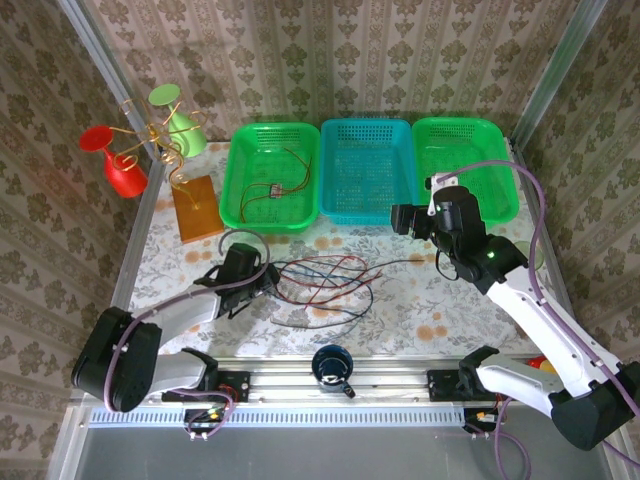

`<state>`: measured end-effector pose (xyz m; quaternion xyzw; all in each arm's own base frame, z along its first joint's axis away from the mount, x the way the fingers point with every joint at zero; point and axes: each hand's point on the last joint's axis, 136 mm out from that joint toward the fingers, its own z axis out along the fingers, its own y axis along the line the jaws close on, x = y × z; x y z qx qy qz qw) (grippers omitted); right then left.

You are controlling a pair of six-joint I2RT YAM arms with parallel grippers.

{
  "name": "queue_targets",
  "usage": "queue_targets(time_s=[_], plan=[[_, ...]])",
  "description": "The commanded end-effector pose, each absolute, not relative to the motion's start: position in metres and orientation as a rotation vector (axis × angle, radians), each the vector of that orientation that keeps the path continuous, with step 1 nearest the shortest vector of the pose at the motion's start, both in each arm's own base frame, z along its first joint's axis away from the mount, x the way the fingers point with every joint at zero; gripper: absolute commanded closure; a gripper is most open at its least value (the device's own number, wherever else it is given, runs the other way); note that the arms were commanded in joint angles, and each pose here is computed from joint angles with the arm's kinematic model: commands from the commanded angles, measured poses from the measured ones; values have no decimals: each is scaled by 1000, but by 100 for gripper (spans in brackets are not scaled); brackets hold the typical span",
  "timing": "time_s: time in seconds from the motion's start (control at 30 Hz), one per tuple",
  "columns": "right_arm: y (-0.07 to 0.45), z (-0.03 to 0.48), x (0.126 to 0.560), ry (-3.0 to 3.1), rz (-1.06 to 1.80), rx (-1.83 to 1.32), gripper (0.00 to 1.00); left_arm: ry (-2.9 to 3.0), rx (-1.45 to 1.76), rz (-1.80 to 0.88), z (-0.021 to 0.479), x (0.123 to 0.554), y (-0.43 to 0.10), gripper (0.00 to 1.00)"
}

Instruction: Untangle the cables

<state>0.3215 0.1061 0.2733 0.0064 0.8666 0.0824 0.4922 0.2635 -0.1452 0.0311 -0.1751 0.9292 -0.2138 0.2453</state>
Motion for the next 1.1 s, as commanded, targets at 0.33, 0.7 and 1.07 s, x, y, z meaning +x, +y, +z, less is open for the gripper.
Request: queue_targets(time_s=[0.33, 0.7, 1.07], plan=[[101, 278, 318, 2087, 199, 33, 8, 2471, -417, -584, 49, 298, -153, 54], [102, 281, 316, 2093, 206, 27, 8, 2475, -410, -456, 50, 300, -138, 46], [103, 285, 318, 2088, 212, 23, 8, 2437, -395, -496, 57, 319, -137, 55]])
